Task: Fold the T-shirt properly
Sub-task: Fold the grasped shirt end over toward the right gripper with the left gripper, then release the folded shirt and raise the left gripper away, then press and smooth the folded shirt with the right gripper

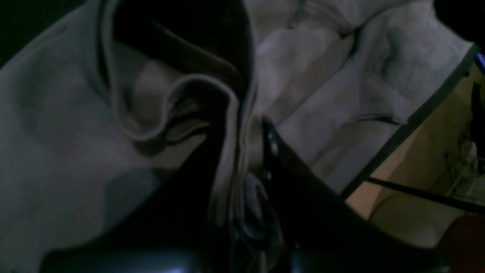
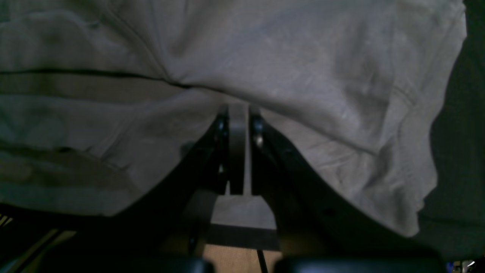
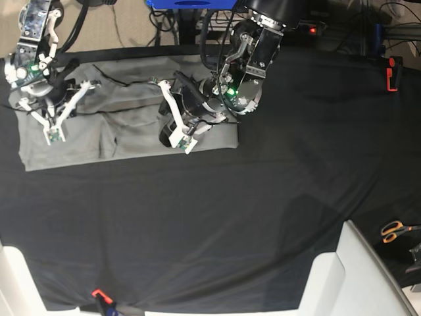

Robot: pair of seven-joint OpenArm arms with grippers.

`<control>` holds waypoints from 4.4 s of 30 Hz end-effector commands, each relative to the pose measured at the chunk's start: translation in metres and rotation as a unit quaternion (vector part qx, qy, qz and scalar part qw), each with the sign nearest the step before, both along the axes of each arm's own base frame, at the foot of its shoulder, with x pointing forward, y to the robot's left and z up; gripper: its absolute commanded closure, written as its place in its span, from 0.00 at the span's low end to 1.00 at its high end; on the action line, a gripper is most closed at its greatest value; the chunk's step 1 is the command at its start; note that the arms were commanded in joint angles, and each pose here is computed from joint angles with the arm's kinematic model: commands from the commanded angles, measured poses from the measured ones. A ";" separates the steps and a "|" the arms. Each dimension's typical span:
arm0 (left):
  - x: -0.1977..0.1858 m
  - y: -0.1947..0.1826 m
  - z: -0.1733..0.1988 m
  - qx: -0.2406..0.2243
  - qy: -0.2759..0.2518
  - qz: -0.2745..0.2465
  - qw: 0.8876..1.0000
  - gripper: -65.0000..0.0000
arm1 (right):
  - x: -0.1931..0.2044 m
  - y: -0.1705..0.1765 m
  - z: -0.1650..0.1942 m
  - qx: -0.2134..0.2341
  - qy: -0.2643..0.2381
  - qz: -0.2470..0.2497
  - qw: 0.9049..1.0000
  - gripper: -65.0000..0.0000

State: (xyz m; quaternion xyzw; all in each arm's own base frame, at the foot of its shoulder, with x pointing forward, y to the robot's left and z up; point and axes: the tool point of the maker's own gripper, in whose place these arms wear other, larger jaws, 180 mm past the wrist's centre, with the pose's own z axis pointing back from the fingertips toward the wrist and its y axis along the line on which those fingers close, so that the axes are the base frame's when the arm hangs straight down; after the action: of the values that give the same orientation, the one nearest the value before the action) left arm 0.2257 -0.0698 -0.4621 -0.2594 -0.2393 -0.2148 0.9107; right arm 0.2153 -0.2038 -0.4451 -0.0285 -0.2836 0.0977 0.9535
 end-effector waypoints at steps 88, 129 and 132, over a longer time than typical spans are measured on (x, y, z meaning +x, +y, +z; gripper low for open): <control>-0.052 0.356 0.011 0.192 -0.020 0.237 0.952 1.00 | -0.046 0.149 -0.020 0.206 0.052 0.079 0.974 0.90; -0.055 0.350 0.000 0.181 -0.005 0.248 0.952 1.00 | 0.057 0.145 0.016 0.152 -0.012 0.118 0.981 0.42; -0.056 0.350 -0.001 0.181 -0.004 0.248 0.952 1.00 | 0.076 0.148 0.006 0.165 -0.020 0.113 0.980 0.42</control>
State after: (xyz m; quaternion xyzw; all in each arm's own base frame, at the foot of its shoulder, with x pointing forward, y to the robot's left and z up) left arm 0.1622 0.2746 -0.4711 -0.0280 -0.2422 -0.0185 0.9696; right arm 0.2754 -0.0570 -0.4534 0.1567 -0.2870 0.1563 0.9320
